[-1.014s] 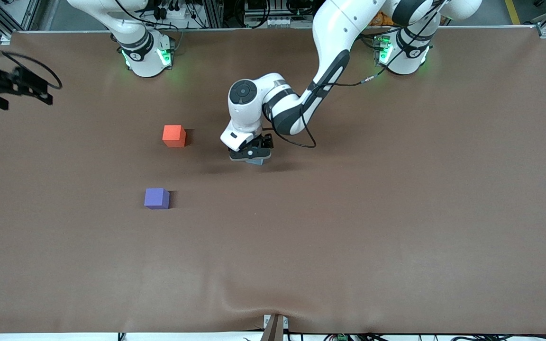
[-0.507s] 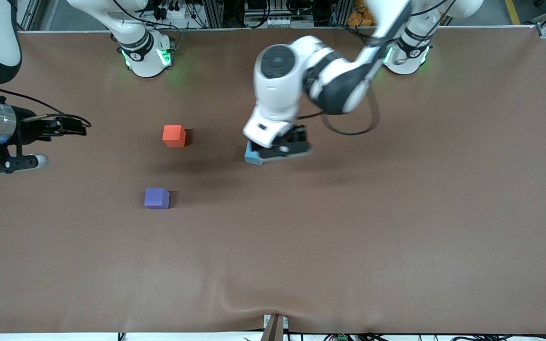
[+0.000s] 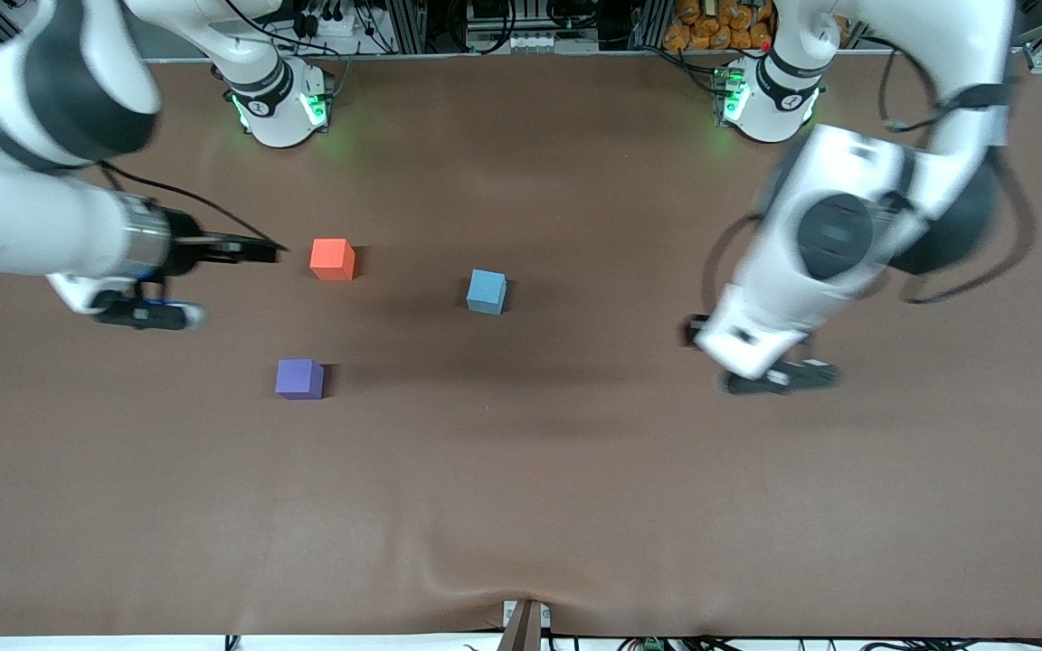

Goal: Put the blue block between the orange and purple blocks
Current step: 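Grasp the cube with the right gripper while the left gripper releases it, then carry the cube with the right gripper while the left gripper withdraws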

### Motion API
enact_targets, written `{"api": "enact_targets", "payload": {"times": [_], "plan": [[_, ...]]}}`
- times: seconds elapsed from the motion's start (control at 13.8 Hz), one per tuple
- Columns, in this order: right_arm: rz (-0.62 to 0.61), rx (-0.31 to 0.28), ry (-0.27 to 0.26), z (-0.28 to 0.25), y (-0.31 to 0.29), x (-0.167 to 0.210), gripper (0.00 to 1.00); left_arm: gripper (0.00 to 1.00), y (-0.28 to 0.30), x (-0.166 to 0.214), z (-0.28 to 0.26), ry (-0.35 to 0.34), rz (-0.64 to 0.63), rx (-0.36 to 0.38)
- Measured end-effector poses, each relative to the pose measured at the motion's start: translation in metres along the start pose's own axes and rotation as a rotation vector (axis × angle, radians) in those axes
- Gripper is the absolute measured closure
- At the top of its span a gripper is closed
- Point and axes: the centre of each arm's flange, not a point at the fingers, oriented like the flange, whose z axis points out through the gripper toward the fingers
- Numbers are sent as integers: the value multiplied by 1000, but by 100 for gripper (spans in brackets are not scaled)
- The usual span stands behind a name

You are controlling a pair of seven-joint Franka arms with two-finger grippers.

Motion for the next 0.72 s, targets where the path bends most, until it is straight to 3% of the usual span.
{"api": "enact_targets", "payload": {"times": [0.29, 0.72], "plan": [[-23, -3, 135, 93, -112, -14, 0, 0, -108, -5, 8, -46, 99, -5], [-50, -69, 200, 253, -200, -17, 0, 0, -101, -59, 7, -2, 180, 2]]}}
